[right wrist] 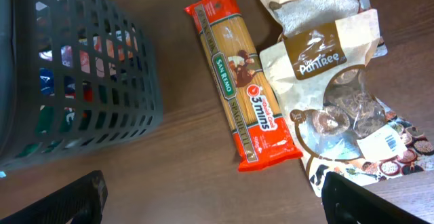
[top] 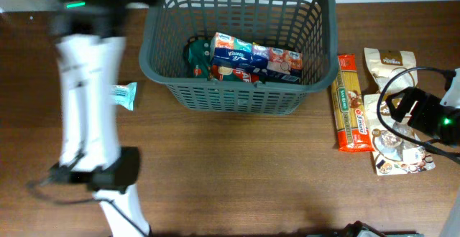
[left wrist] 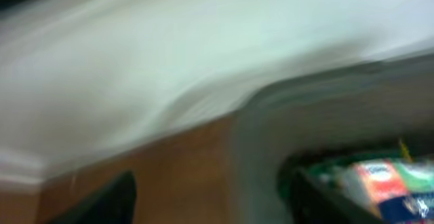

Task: Pack container
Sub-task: 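Carry the tissue stack over the basket and release it inside, then grasp the mint-green wet-wipe pack with the left gripper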

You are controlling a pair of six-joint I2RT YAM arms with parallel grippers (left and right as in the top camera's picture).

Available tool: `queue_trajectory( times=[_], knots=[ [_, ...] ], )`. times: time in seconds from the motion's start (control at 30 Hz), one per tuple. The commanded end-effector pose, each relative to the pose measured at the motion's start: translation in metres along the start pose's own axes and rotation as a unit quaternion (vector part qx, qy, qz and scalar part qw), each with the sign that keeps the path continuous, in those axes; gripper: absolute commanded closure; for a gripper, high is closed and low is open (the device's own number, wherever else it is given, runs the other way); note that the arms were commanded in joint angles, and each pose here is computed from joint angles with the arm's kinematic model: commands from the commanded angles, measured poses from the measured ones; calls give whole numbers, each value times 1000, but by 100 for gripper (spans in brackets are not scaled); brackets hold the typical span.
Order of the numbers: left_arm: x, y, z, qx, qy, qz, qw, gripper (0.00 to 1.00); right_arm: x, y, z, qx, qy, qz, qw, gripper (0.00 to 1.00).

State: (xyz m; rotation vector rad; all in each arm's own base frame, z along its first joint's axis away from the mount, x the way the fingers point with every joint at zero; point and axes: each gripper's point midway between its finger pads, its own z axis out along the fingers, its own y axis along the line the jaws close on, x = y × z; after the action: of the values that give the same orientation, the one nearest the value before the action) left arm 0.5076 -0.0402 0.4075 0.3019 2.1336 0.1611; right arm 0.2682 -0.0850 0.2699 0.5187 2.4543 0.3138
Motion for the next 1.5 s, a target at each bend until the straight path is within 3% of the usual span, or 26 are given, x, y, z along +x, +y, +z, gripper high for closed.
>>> queue_trajectory(
  times=[0.0,0.07,0.1,0.2,0.33,0.4,0.43,0.53,0.6,0.73,0.77,0.93,1.1,1.47],
  knots=[
    [59,67,-18,-39,80,-250,964,33,-1,1,0,-7,-2,0,1000,1],
    [131,74,-1,-32,209,-314,926,36,-1,1,0,-7,-2,0,1000,1],
    [164,71,10,-27,269,-355,895,38,-1,1,0,-7,-2,0,1000,1],
    [199,51,33,12,335,-425,841,39,-1,1,0,-7,-2,0,1000,1],
    [227,39,66,-33,357,-563,745,42,-1,1,0,-7,-2,0,1000,1],
    [241,41,82,-77,350,-620,698,61,-1,1,0,-7,-2,0,1000,1],
    [248,45,88,-102,343,-640,680,77,-1,1,0,-7,-2,0,1000,1],
    [272,59,101,-195,312,-697,616,80,-1,1,0,-7,-2,0,1000,1],
    [279,66,109,-230,287,-706,606,74,-1,1,0,-7,-2,0,1000,1],
    [292,74,121,-290,243,-714,589,30,-1,1,0,-7,-2,0,1000,1],
    [296,73,124,-293,240,-713,590,28,-1,1,0,-7,-2,0,1000,1],
    [322,56,138,-298,267,-702,590,25,-1,1,0,-7,-2,0,1000,1],
    [353,44,146,-288,332,-627,643,23,-1,1,0,-7,-2,0,1000,1],
    [395,42,156,-316,377,-594,637,22,-1,1,0,-7,-2,0,1000,1]
  ],
)
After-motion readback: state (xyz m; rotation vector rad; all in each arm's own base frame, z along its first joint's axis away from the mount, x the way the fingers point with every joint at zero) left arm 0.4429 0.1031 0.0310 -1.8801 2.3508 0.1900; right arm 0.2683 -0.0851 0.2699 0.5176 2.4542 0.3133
